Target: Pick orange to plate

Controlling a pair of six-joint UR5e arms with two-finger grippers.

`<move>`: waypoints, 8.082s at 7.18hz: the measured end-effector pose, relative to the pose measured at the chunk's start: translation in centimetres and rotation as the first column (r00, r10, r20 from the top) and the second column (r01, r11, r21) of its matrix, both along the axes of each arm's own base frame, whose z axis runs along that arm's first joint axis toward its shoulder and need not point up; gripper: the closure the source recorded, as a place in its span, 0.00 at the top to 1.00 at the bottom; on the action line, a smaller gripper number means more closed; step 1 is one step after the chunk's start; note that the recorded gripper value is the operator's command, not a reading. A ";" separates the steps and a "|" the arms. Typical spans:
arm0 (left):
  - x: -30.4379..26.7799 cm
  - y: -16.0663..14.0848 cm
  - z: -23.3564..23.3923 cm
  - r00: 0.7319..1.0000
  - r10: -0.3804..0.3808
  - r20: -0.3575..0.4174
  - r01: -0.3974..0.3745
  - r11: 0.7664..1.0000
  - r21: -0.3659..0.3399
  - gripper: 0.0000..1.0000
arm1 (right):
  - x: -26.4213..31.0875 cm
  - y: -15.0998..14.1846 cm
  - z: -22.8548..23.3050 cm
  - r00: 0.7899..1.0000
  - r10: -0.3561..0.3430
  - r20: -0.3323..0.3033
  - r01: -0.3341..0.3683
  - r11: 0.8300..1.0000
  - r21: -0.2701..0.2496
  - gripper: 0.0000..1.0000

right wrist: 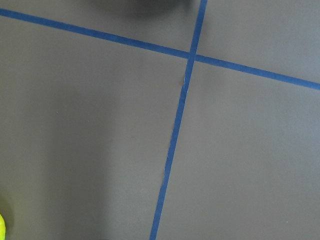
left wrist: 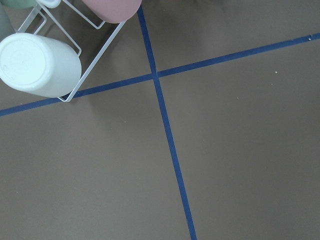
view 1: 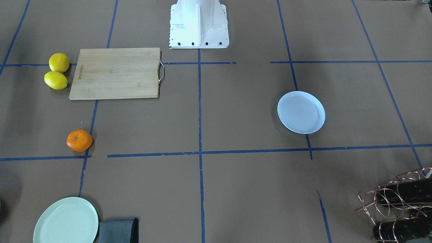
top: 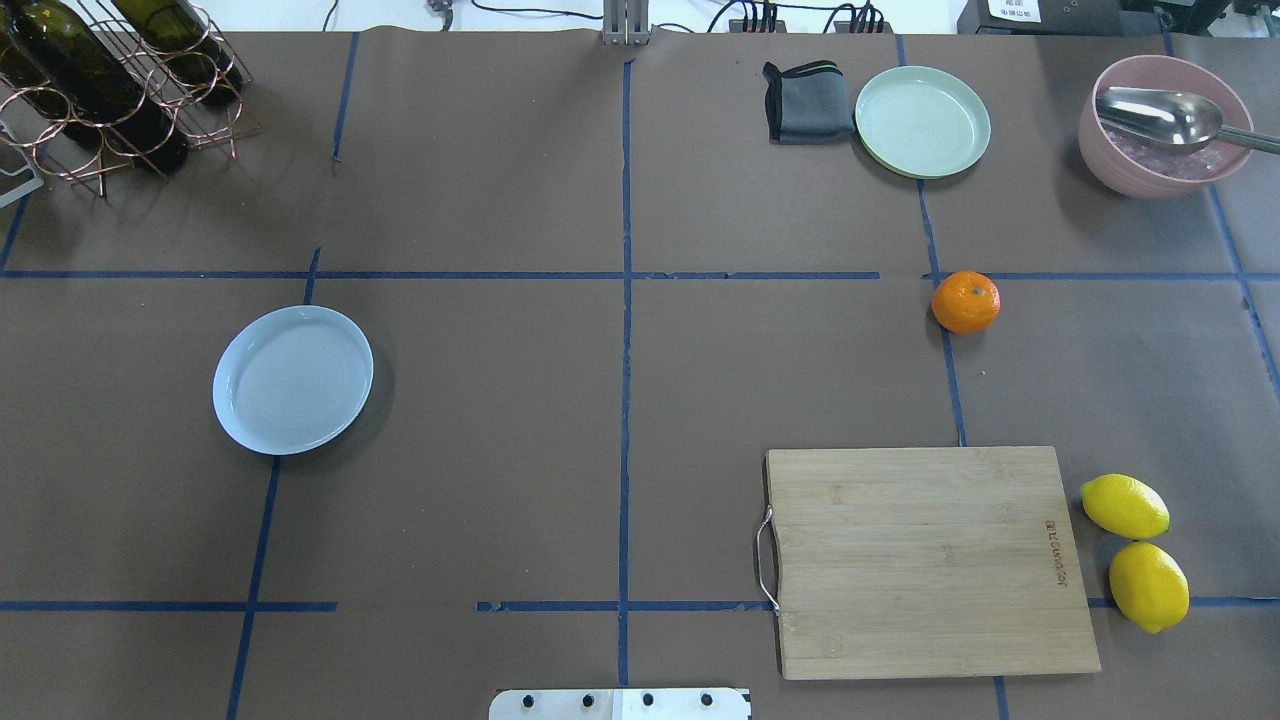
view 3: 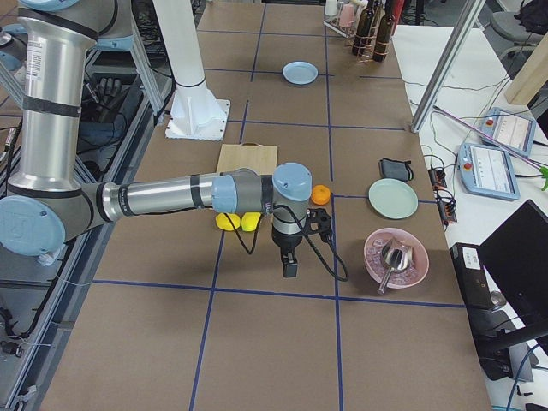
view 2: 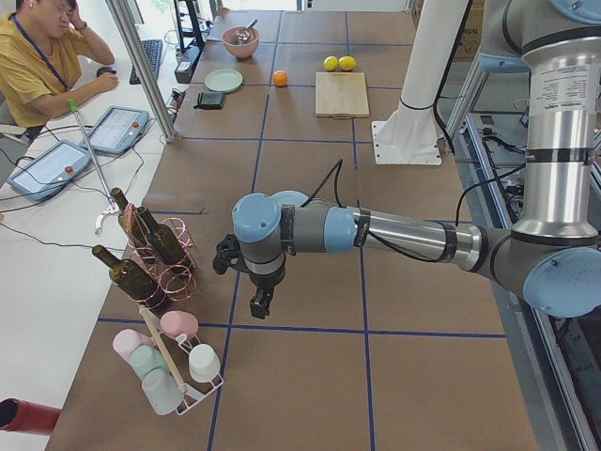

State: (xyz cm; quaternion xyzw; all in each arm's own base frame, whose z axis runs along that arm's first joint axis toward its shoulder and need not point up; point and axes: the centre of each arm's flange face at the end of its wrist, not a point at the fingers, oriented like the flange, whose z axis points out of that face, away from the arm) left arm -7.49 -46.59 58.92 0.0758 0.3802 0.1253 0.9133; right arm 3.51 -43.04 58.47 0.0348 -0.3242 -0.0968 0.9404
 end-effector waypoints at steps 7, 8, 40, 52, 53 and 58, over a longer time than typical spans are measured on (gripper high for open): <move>2.1 -2.7 -5.6 0.991 -0.083 -0.105 0.130 0.785 0.606 1.00 | -2.3 -6.6 -7.7 0.996 -0.036 0.083 0.023 0.988 0.150 1.00; 4.7 -2.1 -5.0 0.986 -0.079 -0.148 0.150 0.810 0.567 1.00 | -2.3 -6.6 -7.9 0.995 -0.037 0.091 0.023 0.988 0.151 1.00; 65.5 -1.6 -31.1 0.854 -0.387 -0.348 0.402 0.915 -0.031 0.19 | -2.2 -5.8 -6.4 0.993 -0.035 0.112 0.022 0.993 0.113 1.00; 10.8 -10.0 -9.6 0.998 -0.008 0.065 -0.007 0.972 0.234 1.00 | -2.3 -5.8 -6.7 0.993 -0.035 0.115 0.021 0.993 0.119 1.00; 5.1 -9.3 -6.1 0.994 0.020 0.104 -0.036 0.987 0.159 1.00 | -2.3 -5.9 -7.0 0.993 -0.036 0.115 0.022 0.992 0.125 1.00; -5.6 -0.1 5.3 0.999 -0.042 0.027 0.043 0.999 -0.029 1.00 | -6.7 -7.3 -10.7 0.987 -0.097 0.127 0.071 0.977 0.199 1.00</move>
